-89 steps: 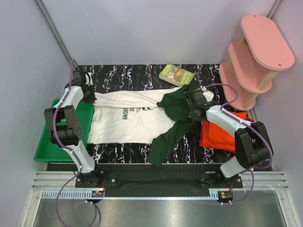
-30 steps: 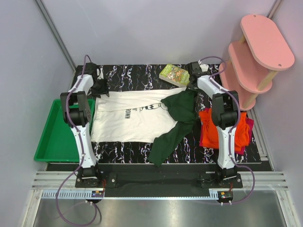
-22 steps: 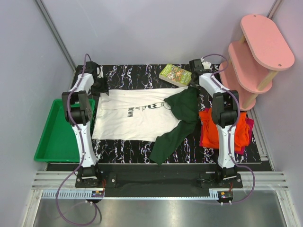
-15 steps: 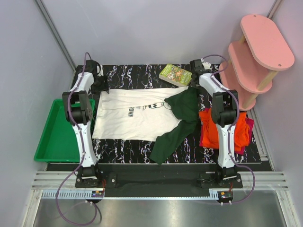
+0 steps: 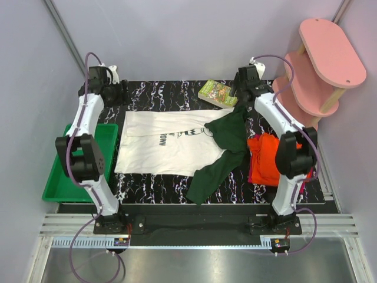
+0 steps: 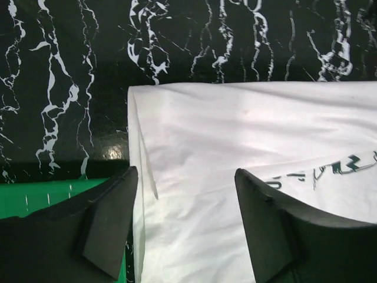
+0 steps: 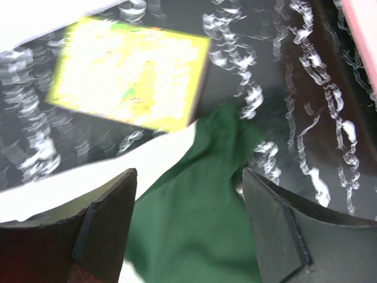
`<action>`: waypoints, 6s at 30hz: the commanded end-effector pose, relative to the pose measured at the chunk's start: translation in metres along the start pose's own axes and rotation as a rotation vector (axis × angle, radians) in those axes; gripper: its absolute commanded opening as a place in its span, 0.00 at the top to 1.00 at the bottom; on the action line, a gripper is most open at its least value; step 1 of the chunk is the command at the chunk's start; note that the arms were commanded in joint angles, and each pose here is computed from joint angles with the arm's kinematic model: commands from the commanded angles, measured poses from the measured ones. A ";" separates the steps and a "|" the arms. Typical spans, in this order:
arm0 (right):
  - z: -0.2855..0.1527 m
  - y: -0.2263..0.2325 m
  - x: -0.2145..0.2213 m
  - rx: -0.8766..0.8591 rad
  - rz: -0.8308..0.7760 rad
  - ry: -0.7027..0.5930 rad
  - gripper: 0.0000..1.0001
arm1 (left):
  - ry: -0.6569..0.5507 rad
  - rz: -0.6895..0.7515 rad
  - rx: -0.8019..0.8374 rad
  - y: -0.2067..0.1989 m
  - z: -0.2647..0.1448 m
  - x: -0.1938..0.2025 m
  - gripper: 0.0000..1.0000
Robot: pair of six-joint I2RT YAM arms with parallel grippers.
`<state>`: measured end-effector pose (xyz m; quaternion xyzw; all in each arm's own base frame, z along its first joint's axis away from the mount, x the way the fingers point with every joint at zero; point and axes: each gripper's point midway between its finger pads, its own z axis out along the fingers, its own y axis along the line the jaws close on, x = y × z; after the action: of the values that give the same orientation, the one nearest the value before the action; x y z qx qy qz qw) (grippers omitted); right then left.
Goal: Fold and stack the t-shirts
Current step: Fold the tshirt
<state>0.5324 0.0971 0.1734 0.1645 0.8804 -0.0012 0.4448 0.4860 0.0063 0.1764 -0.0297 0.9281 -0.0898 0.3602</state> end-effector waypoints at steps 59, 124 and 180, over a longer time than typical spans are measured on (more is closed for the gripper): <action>-0.234 0.018 0.392 -0.128 -0.428 0.105 0.41 | 0.114 0.141 -0.004 -0.004 -0.088 0.163 0.31; -0.216 0.136 0.285 -0.064 -0.446 -0.086 1.00 | 0.156 0.153 0.072 -0.014 -0.083 0.178 0.31; -0.170 0.063 0.284 0.072 -0.572 -0.052 0.49 | 0.171 0.128 0.054 -0.011 -0.082 0.185 0.30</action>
<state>0.2437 0.2691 0.0439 -0.0949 0.8907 -0.1495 0.4186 0.2858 -0.0139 0.1107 0.0469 0.9571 -0.0916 0.2708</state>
